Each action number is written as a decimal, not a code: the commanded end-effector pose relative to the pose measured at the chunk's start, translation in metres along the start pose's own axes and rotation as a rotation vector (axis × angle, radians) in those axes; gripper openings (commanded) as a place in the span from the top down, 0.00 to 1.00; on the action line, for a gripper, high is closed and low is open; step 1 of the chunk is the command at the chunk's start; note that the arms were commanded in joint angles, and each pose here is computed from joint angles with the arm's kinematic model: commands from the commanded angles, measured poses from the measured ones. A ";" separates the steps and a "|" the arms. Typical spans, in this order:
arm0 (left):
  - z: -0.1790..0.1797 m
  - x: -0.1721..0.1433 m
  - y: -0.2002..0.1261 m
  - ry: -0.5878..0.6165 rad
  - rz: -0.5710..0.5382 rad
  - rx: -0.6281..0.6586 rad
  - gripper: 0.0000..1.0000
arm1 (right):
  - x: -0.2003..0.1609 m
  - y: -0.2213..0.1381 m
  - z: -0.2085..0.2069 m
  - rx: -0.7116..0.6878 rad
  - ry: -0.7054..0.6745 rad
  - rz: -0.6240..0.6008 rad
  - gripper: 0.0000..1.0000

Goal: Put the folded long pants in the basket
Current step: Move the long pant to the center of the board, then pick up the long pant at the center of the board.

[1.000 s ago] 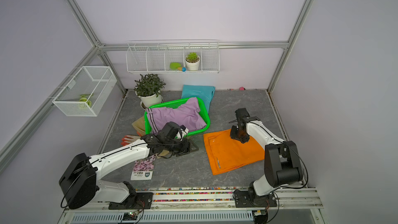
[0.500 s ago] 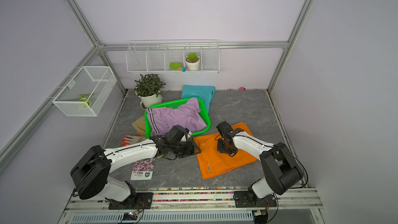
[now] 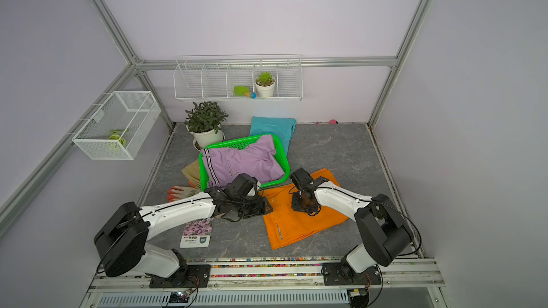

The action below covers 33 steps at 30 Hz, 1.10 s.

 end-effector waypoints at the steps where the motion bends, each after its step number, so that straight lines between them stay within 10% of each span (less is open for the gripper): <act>1: -0.011 -0.007 -0.025 -0.007 -0.012 -0.002 0.32 | -0.007 -0.002 -0.002 0.015 0.013 0.014 0.63; 14: 0.035 -0.045 -0.002 -0.271 -0.088 -0.217 0.29 | -0.009 -0.007 0.000 0.054 0.004 0.002 0.62; 33: 0.037 -0.036 0.061 -0.280 -0.047 -0.208 0.42 | -0.022 -0.001 0.006 0.071 -0.024 0.057 0.61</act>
Point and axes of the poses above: each gripper's point midway between its finger pads, its own y axis out along the fingers, its own z axis along the line the jaws close on, x = y × z, the point moved 9 cm from there along -y, back along the fingers, and after that the axes turned 8 degrees about -y, right-handed, at the moved point
